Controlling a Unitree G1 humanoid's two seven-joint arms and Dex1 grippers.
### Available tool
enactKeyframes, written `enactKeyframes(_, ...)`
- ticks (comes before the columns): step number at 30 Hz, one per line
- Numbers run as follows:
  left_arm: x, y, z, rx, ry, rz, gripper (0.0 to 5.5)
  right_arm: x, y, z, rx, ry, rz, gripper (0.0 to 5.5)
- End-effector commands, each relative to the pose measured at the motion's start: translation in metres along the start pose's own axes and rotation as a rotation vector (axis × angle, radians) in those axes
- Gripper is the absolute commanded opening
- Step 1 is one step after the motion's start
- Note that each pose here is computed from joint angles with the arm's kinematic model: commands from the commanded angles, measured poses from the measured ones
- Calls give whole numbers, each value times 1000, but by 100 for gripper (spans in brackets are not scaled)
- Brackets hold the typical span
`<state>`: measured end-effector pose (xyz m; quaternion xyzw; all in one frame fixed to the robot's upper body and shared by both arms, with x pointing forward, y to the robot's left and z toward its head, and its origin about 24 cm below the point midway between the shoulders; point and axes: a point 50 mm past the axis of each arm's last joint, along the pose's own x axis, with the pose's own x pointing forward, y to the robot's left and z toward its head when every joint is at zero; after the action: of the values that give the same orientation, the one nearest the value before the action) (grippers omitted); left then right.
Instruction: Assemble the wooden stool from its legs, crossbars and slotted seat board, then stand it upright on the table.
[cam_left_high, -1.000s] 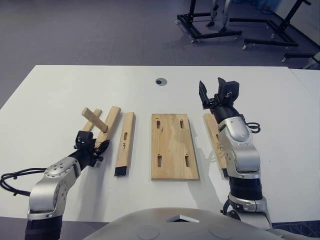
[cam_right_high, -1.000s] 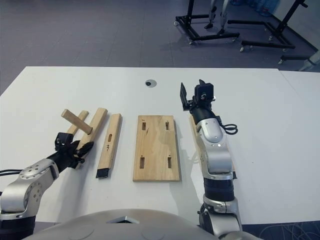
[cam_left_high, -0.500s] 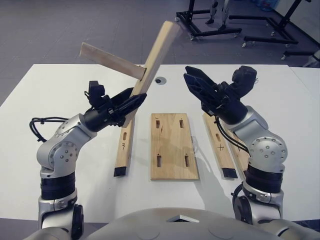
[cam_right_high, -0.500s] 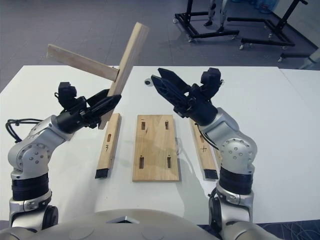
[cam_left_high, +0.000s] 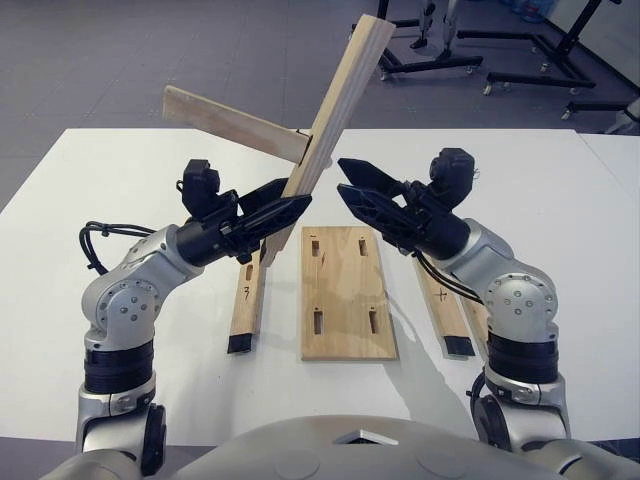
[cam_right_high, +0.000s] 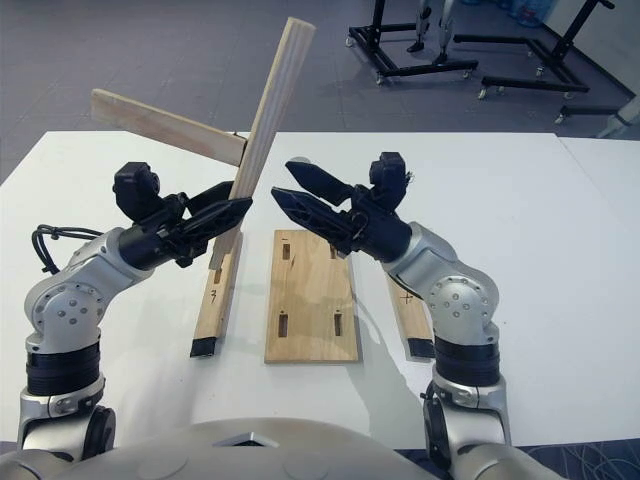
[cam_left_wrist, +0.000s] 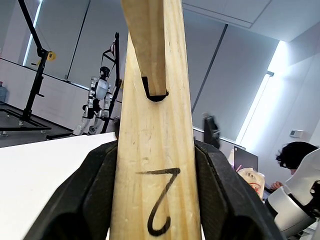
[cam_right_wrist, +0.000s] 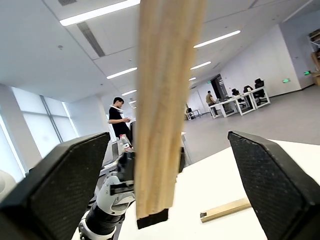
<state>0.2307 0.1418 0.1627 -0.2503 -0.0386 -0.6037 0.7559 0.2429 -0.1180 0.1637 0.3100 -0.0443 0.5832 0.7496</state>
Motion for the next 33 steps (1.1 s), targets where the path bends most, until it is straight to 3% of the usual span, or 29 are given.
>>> enactKeyframes(1,2,-7,-4,-13,33,-36,204,9,0,2,4,0,25,436)
enactKeyframes(14,1,-8,-17,-51,45,-34,204,22,1,15,85,-5,120,436)
enactKeyframes(26,2,-11,-25,-68,62,-43,204,28,4,26,95,-47,165,213)
enactKeyframes(33,2,-9,-26,-77,62,-33,204,26,7,28,97,-92,186,206)
